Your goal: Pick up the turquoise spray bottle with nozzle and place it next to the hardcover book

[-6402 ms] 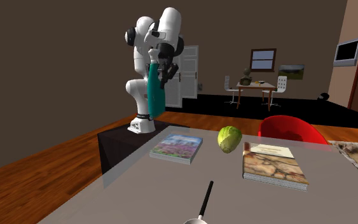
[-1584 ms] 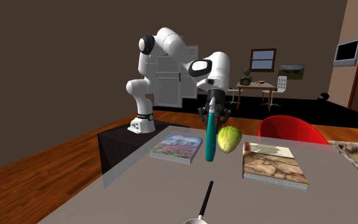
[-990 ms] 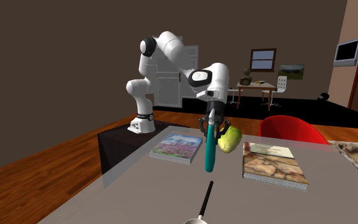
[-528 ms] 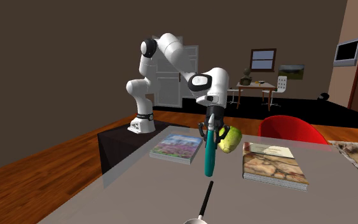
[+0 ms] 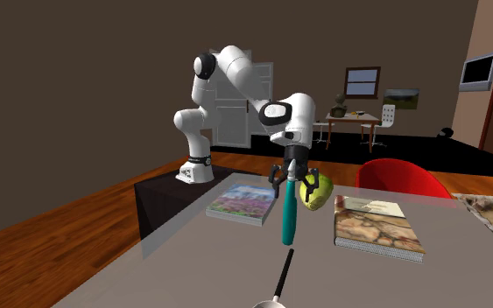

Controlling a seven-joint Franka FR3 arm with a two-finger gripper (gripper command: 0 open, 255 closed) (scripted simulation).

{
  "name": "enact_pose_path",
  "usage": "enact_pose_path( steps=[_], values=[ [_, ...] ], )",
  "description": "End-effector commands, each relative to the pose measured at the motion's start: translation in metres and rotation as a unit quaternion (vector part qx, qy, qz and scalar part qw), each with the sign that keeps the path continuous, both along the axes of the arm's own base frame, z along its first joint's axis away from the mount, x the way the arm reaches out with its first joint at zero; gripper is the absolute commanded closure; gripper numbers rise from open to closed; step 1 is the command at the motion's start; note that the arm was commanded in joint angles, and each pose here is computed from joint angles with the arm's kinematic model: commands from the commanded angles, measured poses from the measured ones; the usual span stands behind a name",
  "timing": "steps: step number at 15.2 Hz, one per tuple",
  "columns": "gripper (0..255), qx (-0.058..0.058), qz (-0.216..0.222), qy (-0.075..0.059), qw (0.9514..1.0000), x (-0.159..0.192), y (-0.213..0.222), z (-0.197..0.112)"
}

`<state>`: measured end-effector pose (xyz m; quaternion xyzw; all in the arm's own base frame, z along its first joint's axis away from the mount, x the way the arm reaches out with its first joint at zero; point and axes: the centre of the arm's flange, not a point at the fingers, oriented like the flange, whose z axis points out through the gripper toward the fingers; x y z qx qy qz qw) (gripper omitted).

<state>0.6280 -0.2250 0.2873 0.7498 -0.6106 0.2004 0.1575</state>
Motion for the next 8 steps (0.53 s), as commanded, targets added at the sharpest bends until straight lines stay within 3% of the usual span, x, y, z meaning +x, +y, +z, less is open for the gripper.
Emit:
enact_pose_path(
  steps=[1, 5, 8],
  values=[
    [0, 0.000, 0.000, 0.000, 1.0000, 0.000, 0.000, 0.000],
    [0, 0.000, 0.000, 0.000, 1.0000, -0.005, 0.024, 0.043],
    [0, 0.000, 0.000, 0.000, 1.0000, -0.005, 0.024, 0.043]
  ],
)
